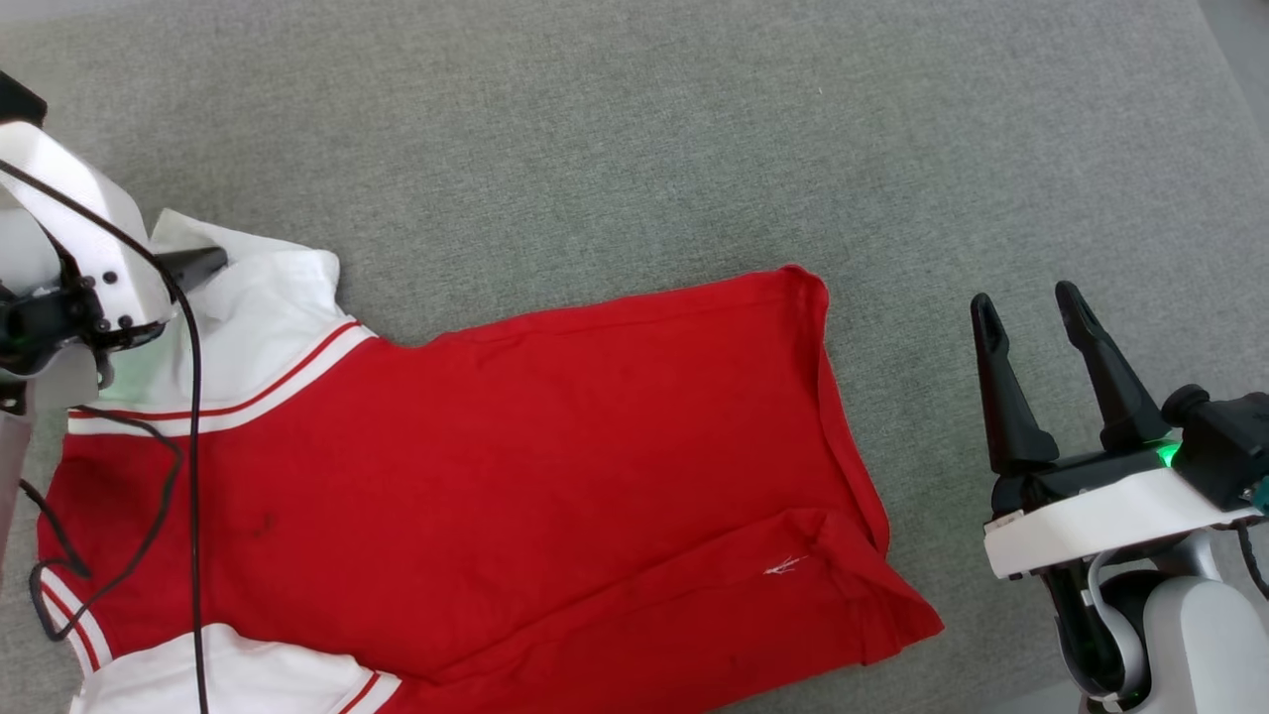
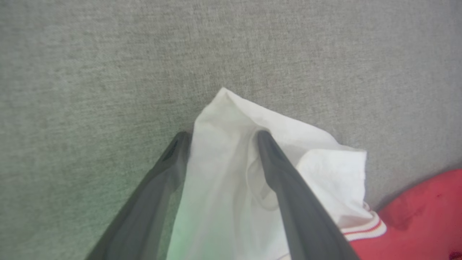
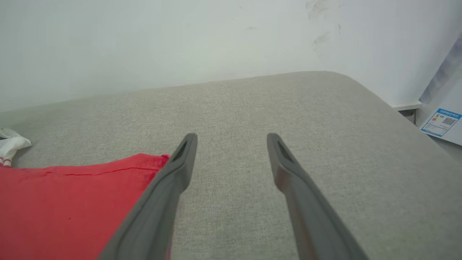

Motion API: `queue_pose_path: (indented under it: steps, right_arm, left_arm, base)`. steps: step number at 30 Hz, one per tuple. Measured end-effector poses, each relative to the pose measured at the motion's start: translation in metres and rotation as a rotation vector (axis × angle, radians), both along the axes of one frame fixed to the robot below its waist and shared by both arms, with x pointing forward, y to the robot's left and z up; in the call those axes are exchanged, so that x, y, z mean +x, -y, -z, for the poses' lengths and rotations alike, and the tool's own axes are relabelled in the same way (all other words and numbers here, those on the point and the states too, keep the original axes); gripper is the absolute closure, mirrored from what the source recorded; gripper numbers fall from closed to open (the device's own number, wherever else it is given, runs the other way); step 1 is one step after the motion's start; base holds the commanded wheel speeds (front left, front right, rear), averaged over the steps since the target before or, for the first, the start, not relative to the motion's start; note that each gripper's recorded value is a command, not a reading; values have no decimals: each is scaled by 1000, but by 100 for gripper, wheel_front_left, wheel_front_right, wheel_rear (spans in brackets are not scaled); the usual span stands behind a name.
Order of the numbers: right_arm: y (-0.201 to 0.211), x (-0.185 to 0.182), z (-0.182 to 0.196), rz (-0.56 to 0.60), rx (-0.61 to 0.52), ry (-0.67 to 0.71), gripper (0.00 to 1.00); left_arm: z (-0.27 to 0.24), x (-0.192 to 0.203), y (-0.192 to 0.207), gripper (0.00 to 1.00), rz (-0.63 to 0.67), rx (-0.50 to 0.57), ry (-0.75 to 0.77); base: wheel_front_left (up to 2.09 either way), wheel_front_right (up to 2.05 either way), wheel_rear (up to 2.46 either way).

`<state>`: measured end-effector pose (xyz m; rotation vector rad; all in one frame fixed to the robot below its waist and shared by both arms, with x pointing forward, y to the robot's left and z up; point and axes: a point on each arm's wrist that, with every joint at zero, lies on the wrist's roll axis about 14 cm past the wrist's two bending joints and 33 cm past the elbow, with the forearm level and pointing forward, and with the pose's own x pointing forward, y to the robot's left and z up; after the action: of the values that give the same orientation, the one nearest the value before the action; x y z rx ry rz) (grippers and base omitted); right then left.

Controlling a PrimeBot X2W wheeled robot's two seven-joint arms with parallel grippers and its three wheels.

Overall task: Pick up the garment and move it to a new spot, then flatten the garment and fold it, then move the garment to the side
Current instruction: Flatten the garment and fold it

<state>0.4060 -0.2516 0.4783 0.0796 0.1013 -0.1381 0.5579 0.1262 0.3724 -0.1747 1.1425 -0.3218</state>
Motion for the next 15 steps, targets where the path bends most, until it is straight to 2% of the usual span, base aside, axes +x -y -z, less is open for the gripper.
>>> queue_pose_path:
  steps: [1,2,3,9,15]
  right_arm:
    - [1,-1,2,5,1,-6,0]
    - [3,-2,3,10,8,-8,0]
    - [4,-2,4,15,11,-11,0]
    - [1,-3,15,14,76,-56,0]
    - [-8,1,40,-48,162,-215,0]
  left_arm:
    - [3,-3,0,7,11,10,-23]
    - [6,-6,2,61,21,15,-41]
    - [8,-7,2,100,21,18,-53]
    - [10,-12,4,100,23,12,-50]
    - [-5,-5,3,100,23,6,69]
  base:
    - [0,0,0]
    - [0,0,0]
    - [0,0,0]
    - [0,0,0]
    - [0,0,0]
